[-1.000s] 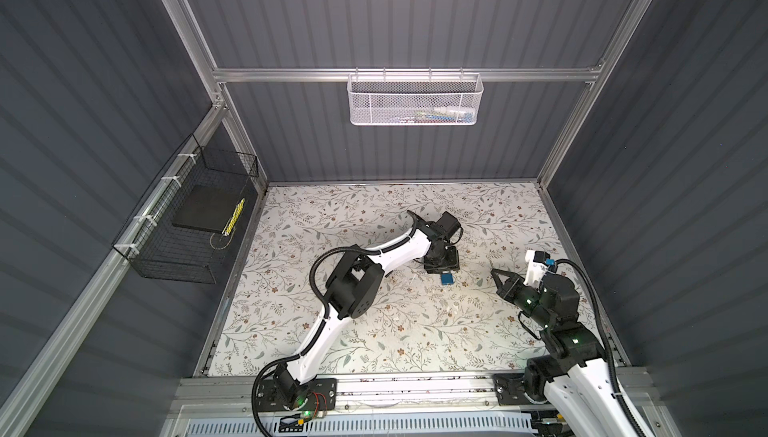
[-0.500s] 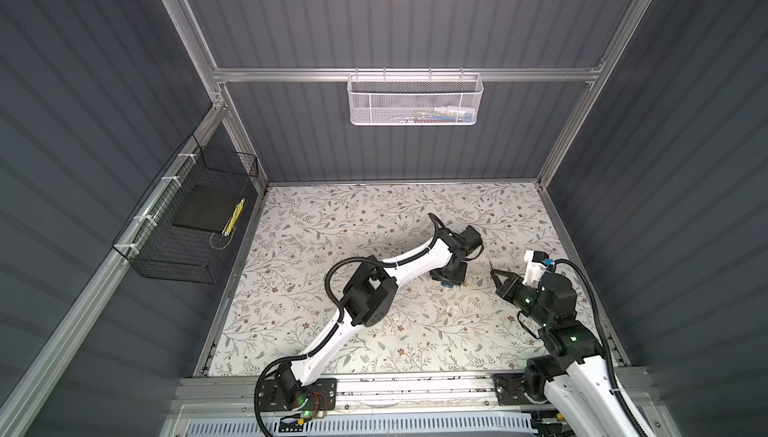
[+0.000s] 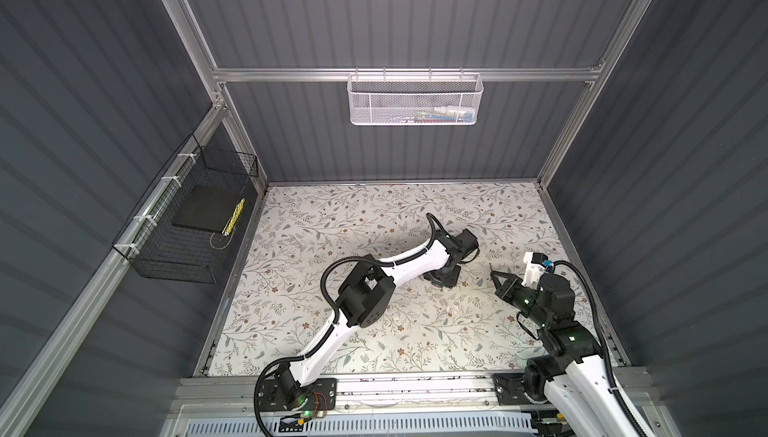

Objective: Unlock with the key
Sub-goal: 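Lower the left gripper onto the blue padlock and grasp its body, then lift the blue padlock with the left gripper while the right gripper advances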

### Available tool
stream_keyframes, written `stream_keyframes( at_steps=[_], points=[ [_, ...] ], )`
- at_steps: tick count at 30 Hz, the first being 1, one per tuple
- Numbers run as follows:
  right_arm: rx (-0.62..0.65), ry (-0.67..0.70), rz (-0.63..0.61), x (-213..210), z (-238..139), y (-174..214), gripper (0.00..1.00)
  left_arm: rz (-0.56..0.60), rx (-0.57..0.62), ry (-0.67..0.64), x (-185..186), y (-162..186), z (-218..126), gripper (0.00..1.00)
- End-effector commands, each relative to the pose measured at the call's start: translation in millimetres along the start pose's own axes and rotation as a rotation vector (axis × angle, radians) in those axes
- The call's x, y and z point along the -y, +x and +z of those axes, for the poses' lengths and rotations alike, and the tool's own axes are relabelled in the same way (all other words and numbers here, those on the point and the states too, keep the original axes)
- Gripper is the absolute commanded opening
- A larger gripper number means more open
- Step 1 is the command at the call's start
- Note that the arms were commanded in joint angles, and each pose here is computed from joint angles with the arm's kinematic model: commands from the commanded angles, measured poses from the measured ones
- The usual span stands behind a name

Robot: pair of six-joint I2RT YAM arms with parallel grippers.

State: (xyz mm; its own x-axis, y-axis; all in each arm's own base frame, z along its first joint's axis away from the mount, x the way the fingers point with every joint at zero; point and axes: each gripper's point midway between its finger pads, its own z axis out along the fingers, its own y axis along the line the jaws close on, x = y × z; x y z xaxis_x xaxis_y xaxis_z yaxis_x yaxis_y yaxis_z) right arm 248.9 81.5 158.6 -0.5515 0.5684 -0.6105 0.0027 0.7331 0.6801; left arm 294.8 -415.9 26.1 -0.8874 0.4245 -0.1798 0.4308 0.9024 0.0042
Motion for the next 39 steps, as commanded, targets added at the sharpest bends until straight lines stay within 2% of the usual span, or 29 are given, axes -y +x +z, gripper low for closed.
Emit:
stream_keyframes(
  at_steps=[1,6,11,17,26,32,39],
  points=[
    [0.02,-0.001,0.004,0.4,-0.2,-3.5,0.0,-0.005,-0.023,0.024,-1.7,4.1,-4.6,0.51],
    [0.025,0.003,0.002,1.2,-1.8,-3.7,0.0,-0.026,-0.044,0.051,-0.1,7.4,0.9,0.5],
    [0.031,0.002,0.003,1.4,-2.2,-4.1,0.0,-0.047,-0.096,0.088,3.4,17.5,7.4,0.31],
    [0.02,-0.007,0.004,1.5,-0.4,-1.1,0.0,-0.099,-0.075,0.11,-4.3,12.4,3.9,0.23],
    [-0.022,-0.1,-0.028,-15.8,5.8,2.7,0.0,-0.366,0.038,0.188,-55.6,-3.8,-43.2,0.24],
    [-0.112,-0.245,-0.05,-42.7,16.0,15.6,0.0,-0.54,0.108,0.247,-88.2,-7.0,-75.9,0.24],
    [-0.13,-0.364,-0.155,-79.3,25.4,31.5,0.0,-0.702,0.192,0.317,-107.9,-10.2,-113.0,0.24]
  ],
)
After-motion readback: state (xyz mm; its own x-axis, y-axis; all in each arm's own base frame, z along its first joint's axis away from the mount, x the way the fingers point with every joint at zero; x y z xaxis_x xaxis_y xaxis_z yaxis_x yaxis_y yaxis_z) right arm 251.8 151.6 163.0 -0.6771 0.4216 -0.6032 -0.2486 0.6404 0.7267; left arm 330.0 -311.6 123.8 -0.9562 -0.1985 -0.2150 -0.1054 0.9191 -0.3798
